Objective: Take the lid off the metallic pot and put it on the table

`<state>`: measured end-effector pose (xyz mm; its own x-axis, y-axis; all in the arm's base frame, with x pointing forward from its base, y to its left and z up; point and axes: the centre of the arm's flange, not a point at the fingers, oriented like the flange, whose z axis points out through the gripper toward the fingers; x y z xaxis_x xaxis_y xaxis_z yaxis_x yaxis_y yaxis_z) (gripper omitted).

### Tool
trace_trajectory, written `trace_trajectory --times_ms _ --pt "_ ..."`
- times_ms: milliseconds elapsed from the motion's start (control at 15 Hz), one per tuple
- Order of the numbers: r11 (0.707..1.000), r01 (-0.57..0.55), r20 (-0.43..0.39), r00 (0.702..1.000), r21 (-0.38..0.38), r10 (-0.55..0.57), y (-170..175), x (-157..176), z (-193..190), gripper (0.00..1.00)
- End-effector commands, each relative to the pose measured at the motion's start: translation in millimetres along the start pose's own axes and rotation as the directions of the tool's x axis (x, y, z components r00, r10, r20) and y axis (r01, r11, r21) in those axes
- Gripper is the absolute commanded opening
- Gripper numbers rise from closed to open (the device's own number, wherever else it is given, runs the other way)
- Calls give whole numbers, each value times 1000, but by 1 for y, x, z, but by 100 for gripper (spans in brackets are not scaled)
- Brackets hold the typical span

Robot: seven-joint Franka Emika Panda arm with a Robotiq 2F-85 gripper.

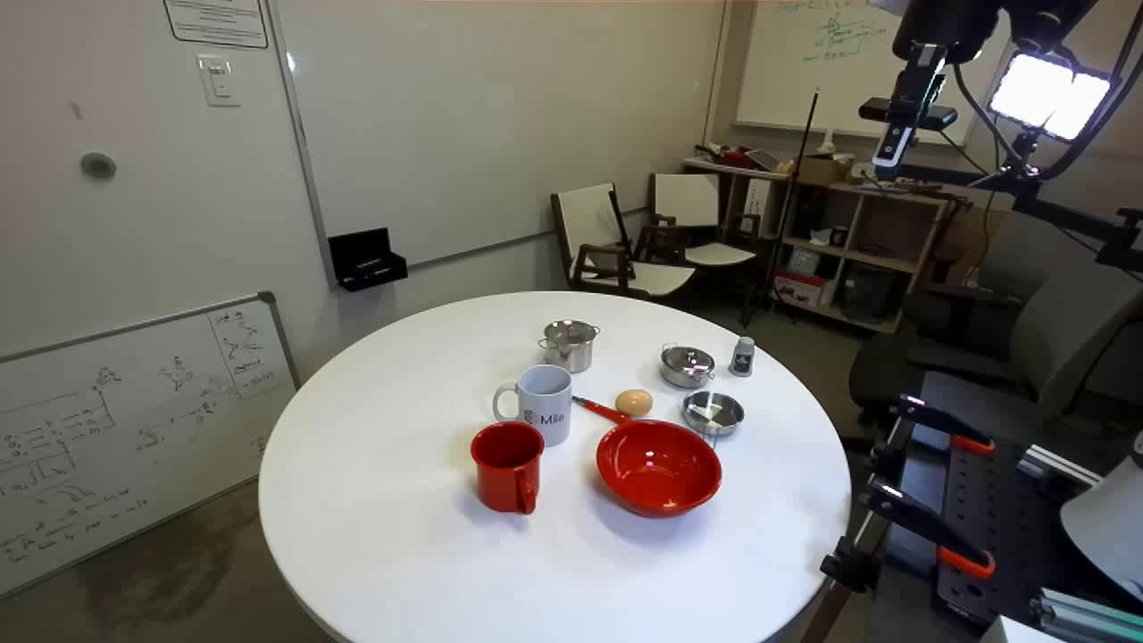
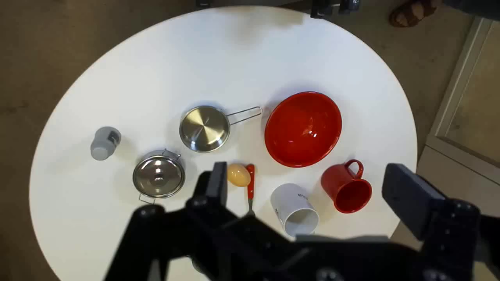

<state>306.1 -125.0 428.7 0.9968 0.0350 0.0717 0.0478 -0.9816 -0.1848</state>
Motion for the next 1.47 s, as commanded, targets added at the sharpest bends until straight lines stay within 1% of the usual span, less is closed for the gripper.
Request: trace_trajectory --times_ms 0,133,267,533,667,867,1067,1200,1267,1333,1400 --pt "1000 0 0 1000 0 0 0 0 0 100" --pt "1000 28 23 999 3 -28 1 15 7 100" --pt "999 52 66 997 -11 -52 1 36 18 100" --pt "996 88 94 992 -23 -85 -6 82 44 100" --pt "993 93 91 992 -72 -86 -9 108 59 100" --pt "983 67 48 997 -170 -59 -5 152 81 100" --pt "973 54 21 998 -222 -50 3 193 103 100" --pt "971 80 42 997 -227 -72 9 217 118 100" --pt "977 116 80 991 -180 -103 11 224 123 100" --pt "977 87 42 996 -196 -80 0 188 115 100" --pt "976 96 54 995 -194 -87 2 197 122 100"
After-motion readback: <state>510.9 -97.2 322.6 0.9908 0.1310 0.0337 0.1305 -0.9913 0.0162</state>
